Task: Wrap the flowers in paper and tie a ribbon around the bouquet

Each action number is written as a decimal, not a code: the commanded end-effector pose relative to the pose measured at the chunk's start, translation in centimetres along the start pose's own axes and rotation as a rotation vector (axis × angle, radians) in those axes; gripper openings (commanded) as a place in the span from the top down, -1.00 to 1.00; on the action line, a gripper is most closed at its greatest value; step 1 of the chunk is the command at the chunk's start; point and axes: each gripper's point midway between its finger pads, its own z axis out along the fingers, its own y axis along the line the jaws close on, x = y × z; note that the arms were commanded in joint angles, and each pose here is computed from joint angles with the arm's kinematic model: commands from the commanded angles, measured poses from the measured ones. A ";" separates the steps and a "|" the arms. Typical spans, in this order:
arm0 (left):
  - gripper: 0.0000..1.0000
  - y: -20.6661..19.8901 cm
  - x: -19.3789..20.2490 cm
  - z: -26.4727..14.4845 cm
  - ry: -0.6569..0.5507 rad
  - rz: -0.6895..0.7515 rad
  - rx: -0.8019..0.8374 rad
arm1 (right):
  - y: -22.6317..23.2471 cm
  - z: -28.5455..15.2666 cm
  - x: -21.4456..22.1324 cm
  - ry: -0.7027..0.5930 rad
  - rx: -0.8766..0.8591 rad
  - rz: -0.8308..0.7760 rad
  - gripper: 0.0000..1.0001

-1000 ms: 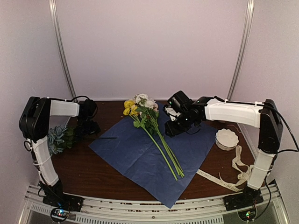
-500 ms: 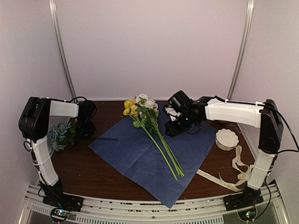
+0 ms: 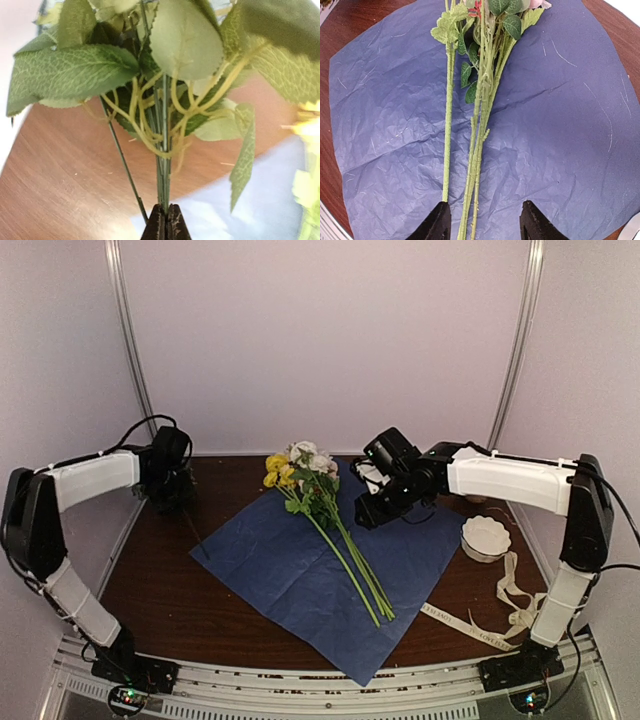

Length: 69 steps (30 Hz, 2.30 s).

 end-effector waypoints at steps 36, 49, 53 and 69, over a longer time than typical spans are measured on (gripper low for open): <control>0.12 -23.1 10.4 -42.1 -0.619 0.548 1.632 | 13.2 -18.9 -11.3 -0.640 -0.828 -0.009 1.00; -0.96 -7.1 7.6 -11.2 -0.006 0.343 0.428 | 3.8 -1.3 -0.4 0.021 -0.216 -0.002 1.00; -0.96 -3.9 10.2 -5.7 0.115 0.356 0.300 | 3.2 1.2 0.5 0.064 -0.164 0.016 1.00; -0.95 -0.2 16.4 3.0 0.362 0.388 0.177 | 2.8 3.7 1.7 0.135 -0.124 0.063 0.07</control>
